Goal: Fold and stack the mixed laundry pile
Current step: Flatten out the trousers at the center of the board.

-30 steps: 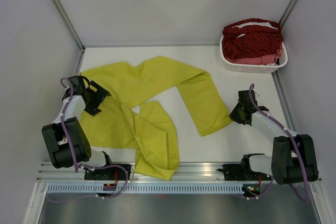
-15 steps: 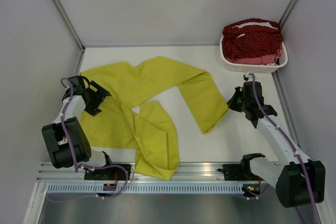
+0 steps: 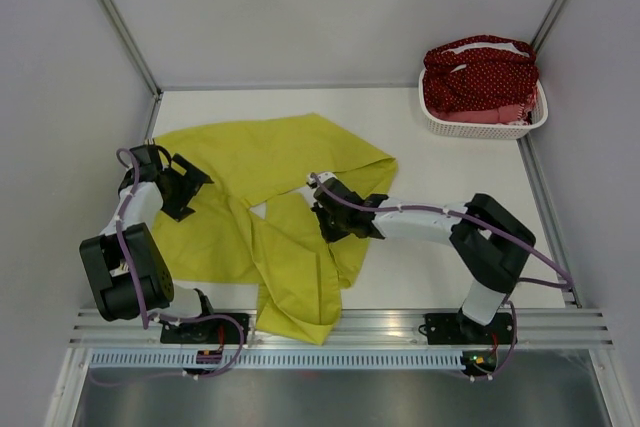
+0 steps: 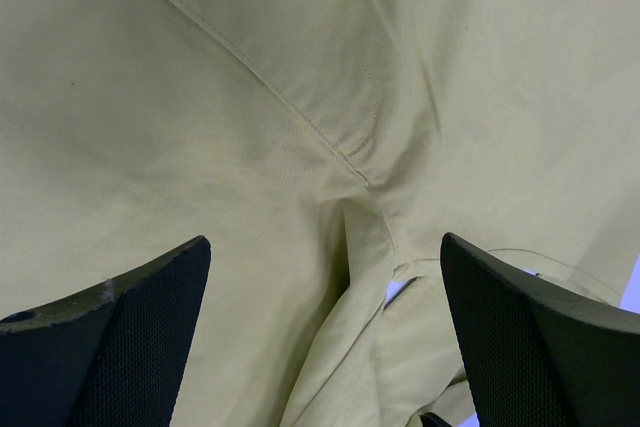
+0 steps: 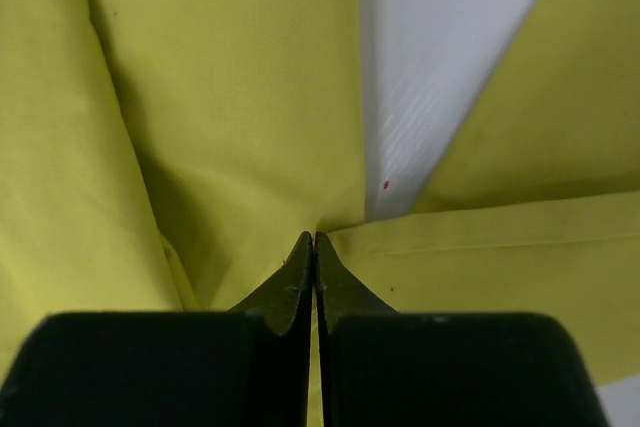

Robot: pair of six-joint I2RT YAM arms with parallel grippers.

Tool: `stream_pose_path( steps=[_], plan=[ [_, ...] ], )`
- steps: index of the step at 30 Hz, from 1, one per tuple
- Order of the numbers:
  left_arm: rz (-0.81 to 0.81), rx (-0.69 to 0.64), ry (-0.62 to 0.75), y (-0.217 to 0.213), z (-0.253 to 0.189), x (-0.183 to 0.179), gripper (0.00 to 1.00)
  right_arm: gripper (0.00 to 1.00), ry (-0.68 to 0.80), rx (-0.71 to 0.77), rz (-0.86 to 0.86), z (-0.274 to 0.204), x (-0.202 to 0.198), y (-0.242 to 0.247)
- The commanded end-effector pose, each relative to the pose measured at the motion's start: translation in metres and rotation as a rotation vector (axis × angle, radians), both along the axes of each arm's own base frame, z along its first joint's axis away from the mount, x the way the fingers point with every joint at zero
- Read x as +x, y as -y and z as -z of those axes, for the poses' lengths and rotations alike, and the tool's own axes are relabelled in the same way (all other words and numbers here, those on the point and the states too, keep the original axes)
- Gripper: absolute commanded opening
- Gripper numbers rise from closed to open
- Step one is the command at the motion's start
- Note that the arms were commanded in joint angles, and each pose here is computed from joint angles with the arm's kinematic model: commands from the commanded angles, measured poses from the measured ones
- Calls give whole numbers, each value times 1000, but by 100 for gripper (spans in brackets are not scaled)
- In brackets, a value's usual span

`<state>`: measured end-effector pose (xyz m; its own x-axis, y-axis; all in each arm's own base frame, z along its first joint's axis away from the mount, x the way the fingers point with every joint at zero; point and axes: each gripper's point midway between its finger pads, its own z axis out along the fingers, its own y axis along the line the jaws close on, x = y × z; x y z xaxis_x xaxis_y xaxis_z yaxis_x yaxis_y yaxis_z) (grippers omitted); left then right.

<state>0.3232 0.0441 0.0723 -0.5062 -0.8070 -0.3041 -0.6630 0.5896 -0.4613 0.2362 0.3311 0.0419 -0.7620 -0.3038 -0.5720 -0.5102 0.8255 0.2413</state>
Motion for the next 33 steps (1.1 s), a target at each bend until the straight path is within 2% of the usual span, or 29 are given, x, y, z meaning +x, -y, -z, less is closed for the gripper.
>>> stream_pose_path(
  steps=[1,3,4,6,7,9,14,18,21,26,31,32,33],
  plan=[
    [42,-6,17,3,0,3,100,0,112,-84,60,-18,27,-7],
    [44,-11,15,4,1,3,100,3,137,-109,80,-28,30,-5],
    [43,-9,16,4,1,3,100,26,138,-108,87,-31,30,-4],
    [43,-9,13,4,2,2,100,45,147,-118,126,-40,30,4],
    [45,-8,18,4,1,3,100,76,138,-115,154,-41,28,8],
    [42,-6,18,3,1,3,100,83,134,-130,197,-40,25,19],
    [46,-7,19,4,1,3,100,88,87,-207,203,-25,9,40],
    [44,-9,21,4,1,4,100,94,126,-218,51,-25,-14,16],
    [44,-9,21,4,1,4,100,97,115,-205,1,-18,-23,3],
    [45,-9,18,4,2,4,100,97,153,-268,53,-1,-10,9],
    [48,-13,19,5,2,4,99,90,177,-312,89,8,-1,12],
    [48,-13,19,5,1,3,100,87,179,-316,100,10,0,13],
    [48,-12,21,5,1,3,99,76,177,-309,109,9,0,13]
  ],
)
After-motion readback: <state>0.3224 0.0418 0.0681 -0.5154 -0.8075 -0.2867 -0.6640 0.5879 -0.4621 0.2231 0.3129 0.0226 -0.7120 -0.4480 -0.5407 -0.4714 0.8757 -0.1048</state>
